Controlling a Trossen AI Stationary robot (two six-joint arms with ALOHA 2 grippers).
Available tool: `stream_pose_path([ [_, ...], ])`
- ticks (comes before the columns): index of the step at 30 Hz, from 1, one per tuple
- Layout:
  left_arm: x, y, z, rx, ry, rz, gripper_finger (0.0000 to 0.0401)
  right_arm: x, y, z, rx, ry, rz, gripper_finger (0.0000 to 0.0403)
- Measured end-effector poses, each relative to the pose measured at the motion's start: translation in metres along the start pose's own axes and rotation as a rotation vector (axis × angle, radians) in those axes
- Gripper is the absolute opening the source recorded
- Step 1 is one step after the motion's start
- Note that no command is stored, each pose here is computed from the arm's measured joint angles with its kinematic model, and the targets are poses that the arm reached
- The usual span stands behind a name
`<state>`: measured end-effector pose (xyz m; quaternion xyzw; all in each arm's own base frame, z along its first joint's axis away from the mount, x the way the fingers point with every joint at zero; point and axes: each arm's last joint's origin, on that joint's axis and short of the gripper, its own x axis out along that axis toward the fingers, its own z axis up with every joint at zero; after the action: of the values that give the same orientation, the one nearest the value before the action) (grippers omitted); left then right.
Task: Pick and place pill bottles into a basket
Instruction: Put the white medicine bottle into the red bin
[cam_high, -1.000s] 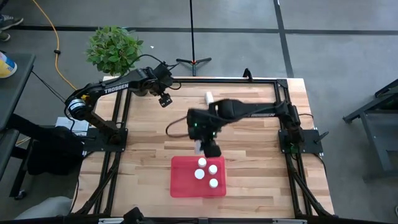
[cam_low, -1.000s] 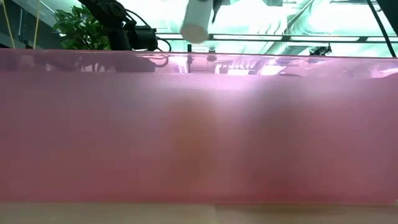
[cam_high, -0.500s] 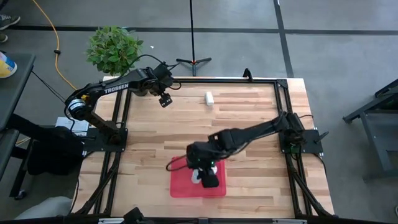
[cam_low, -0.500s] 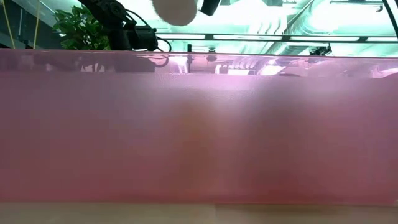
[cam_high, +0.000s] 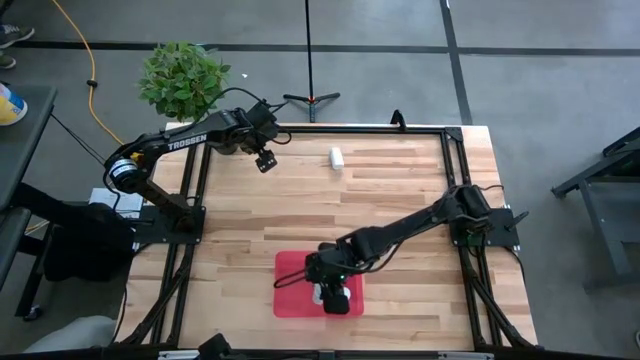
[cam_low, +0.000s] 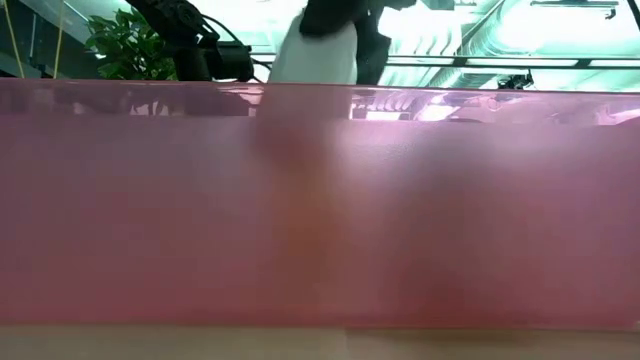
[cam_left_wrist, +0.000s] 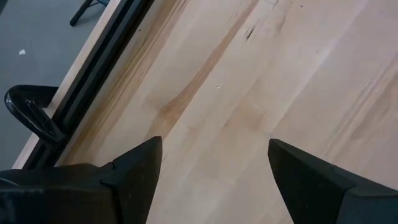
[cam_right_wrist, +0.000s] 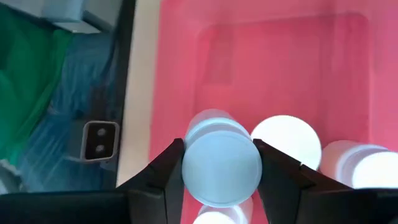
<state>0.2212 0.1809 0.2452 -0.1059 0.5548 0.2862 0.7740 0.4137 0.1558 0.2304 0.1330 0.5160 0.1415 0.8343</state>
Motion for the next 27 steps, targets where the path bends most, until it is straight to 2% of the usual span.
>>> stream_pose_path([
  [12, 0.019, -0.004, -0.013, 0.009, 0.009, -0.001, 0.0326, 0.008, -0.004, -0.008, 0.041, 0.012, -0.048, 0.0148],
  [27, 0.019, -0.004, -0.013, -0.022, 0.009, -0.001, 0.0326, 0.017, 0.022, -0.023, 0.019, 0.024, -0.102, 0.0148],
])
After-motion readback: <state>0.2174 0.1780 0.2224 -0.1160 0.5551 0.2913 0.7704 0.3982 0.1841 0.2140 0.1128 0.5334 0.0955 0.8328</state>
